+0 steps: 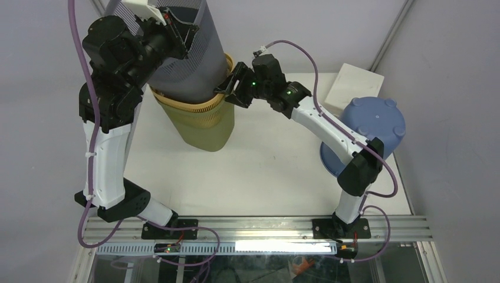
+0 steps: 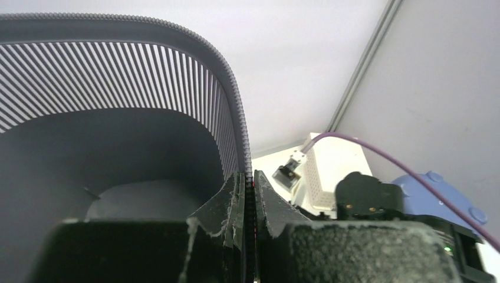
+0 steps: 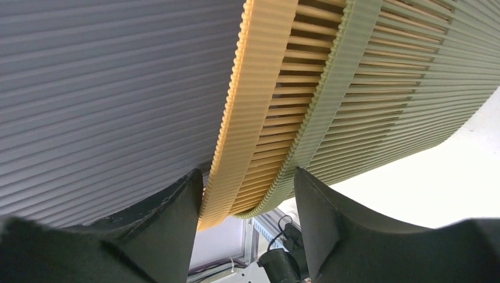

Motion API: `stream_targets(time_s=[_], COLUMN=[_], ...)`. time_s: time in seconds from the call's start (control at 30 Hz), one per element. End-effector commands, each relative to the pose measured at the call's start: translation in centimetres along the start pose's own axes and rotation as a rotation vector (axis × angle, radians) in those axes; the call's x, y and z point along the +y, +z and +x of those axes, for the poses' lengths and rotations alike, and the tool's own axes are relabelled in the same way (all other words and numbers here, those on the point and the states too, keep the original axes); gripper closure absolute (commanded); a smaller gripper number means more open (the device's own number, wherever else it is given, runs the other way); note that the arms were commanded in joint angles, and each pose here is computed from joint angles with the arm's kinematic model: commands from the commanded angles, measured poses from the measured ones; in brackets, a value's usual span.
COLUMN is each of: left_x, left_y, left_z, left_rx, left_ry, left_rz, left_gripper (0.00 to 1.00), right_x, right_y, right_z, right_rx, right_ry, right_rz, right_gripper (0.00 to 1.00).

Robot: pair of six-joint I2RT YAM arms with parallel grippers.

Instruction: Turn the large container upside down

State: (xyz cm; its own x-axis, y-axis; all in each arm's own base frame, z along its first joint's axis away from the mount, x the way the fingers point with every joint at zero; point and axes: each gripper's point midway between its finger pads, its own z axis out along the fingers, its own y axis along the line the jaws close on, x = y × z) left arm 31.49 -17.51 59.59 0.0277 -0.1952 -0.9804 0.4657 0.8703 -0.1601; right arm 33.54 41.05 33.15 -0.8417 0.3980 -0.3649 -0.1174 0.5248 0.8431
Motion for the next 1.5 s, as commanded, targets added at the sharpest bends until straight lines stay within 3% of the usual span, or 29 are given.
stream_targets(time_s=[0.0,0.2,0.33,0.53,0.63,0.87,1.07,1.47], left_x=[-5.2,-4.8,-4.4,-3.8,-3.8,-5.8,-8.1,-11.8], left_y=[-3.8,-5.0,-5.7,-5.6,-7.8,-8.3,-7.8,-3.6], left_z=[-10.5,-12.2,-13.0,-12.4,-13.7,-14.1,-13.7,-11.0], left_rx=[-0.363,-0.429,-0.456,-0.440,-0.482,-0.501,-0.479,-0.370], left_ry=[-0.022,0.008,0.019,0.031,0.036,-0.003,-0.052,-0.219], left_rz=[0.244,0.224,0.200,0.170,0.171,0.282,0.420,0.647], left_gripper=[1.00,1.00,1.00,1.00,1.00,1.00,1.00,1.00], right_x=[2.7,3.1,5.8,9.1,9.0,5.3,5.8,5.2], right_y=[2.1,5.4,5.1,-1.4,-5.2,-11.3,-17.2,-21.8], right_z=[0.4,0.6,0.0,-1.1,-1.5,-1.7,-2.7,-4.4], right_rx=[0.008,0.043,0.064,0.001,-0.053,-0.089,-0.144,-0.220], right_ry=[0.015,0.017,-0.025,-0.188,-0.258,-0.349,-0.448,-0.489], right_rz=[-0.086,-0.085,-0.157,-0.281,-0.314,-0.344,-0.470,-0.475], right_gripper=[0.39,0.40,0.39,0.16,0.08,0.03,0.01,0.01])
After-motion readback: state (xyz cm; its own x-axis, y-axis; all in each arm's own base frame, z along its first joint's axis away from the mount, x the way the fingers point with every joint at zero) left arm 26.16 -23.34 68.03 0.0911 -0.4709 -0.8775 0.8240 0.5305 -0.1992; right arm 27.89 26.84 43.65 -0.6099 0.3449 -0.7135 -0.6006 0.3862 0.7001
